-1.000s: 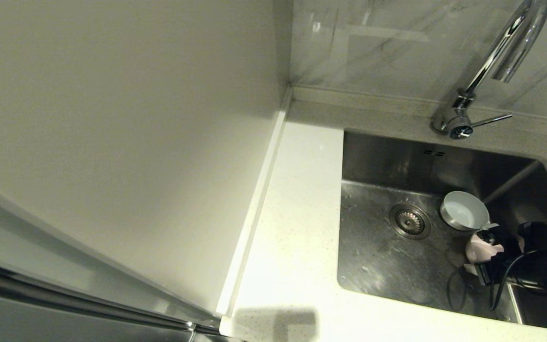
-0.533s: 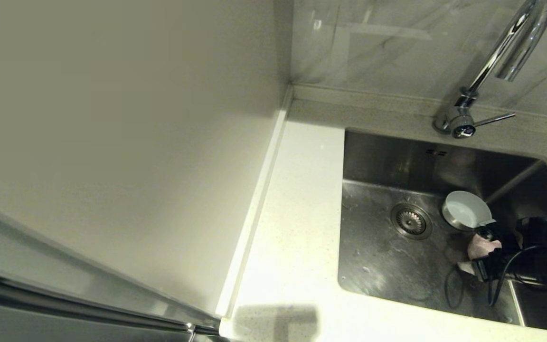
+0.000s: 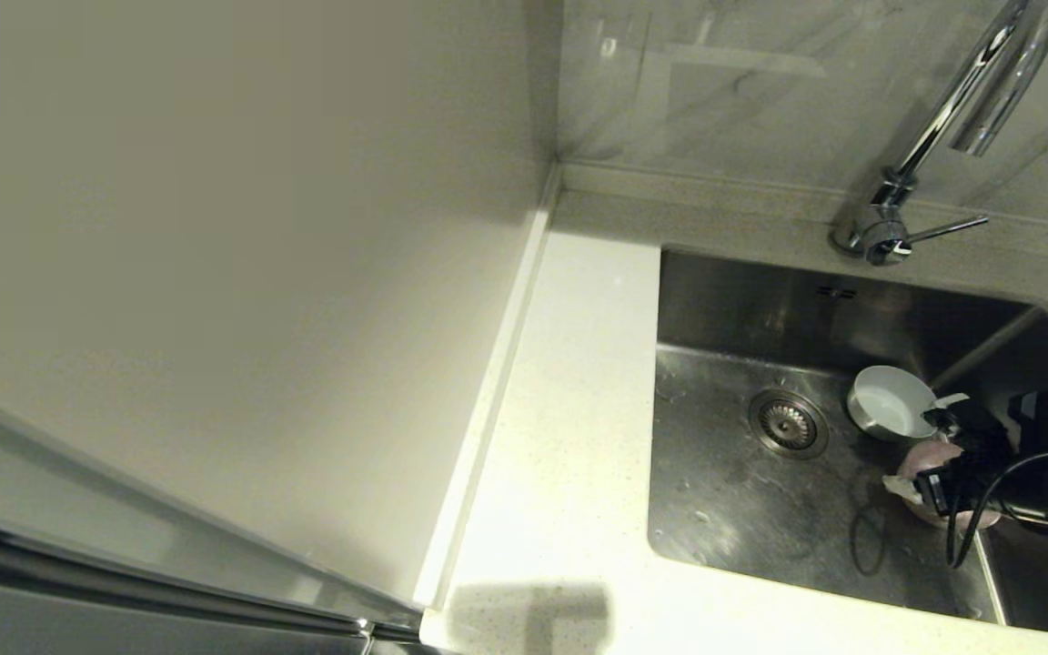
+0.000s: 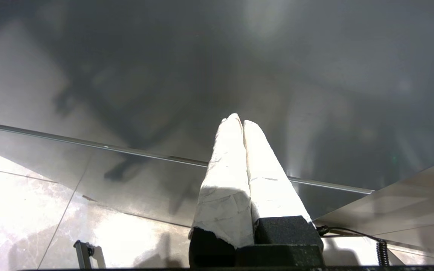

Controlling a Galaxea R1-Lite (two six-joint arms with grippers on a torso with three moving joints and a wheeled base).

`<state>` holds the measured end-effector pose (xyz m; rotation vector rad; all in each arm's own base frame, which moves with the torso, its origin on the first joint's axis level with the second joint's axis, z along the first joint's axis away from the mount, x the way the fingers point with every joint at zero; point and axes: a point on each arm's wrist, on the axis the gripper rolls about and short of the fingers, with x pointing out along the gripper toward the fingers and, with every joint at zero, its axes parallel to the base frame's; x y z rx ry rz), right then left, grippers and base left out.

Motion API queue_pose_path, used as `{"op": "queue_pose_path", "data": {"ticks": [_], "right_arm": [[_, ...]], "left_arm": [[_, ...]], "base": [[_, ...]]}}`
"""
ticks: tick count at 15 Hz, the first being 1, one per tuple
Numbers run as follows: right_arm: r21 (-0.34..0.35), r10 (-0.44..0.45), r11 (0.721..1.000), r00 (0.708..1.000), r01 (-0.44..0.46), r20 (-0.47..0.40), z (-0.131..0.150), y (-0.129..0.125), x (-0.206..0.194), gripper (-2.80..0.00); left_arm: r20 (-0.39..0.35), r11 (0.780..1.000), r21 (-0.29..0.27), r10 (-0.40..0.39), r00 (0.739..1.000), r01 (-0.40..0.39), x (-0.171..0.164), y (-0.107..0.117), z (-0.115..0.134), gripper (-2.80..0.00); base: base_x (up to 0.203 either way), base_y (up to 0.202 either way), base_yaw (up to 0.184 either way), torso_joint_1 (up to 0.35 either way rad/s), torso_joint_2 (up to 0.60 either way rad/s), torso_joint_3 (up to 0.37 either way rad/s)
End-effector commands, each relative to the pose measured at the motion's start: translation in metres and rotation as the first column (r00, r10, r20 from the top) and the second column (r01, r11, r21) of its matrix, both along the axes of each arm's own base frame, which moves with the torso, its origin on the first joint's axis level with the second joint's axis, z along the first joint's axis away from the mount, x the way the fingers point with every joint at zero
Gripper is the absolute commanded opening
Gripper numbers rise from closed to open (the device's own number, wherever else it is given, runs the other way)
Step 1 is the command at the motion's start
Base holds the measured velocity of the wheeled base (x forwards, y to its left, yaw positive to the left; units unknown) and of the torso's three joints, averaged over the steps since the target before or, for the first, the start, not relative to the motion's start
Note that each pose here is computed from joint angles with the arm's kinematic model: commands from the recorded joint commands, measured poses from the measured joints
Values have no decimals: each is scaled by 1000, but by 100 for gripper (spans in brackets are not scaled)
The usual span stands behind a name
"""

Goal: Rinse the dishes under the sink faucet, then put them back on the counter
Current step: Put a bowl into the sink, then put a plate into the sink

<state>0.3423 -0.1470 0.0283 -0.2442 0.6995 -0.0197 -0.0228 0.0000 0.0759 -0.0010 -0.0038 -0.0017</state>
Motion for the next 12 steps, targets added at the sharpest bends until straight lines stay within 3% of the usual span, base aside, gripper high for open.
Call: {"op": "queue_pose_path", "data": {"ticks": [1, 5, 9, 12], "right_arm": [[-21, 3, 1000, 999, -3, 43, 16, 0, 0, 0], [-59, 6, 998, 991, 2, 130, 55, 1, -3, 0], [-112, 13, 994, 968, 16, 252, 115, 5, -13, 0], [-125, 13, 992, 960, 23, 281, 142, 10, -26, 0]], "left_arm": [[-2, 1000, -1, 0, 1000, 0, 0, 0, -1, -280], [-2, 1000, -1, -1, 1000, 1, 0, 0, -1, -280], [-2, 1000, -1, 0, 1000, 0, 0, 0, -1, -280], [-2, 1000, -1, 0, 1000, 0, 0, 0, -1, -280]], "base": [[0, 0, 0, 0, 0, 0], [0, 0, 0, 0, 0, 0], [0, 0, 0, 0, 0, 0], [0, 0, 0, 0, 0, 0]]}}
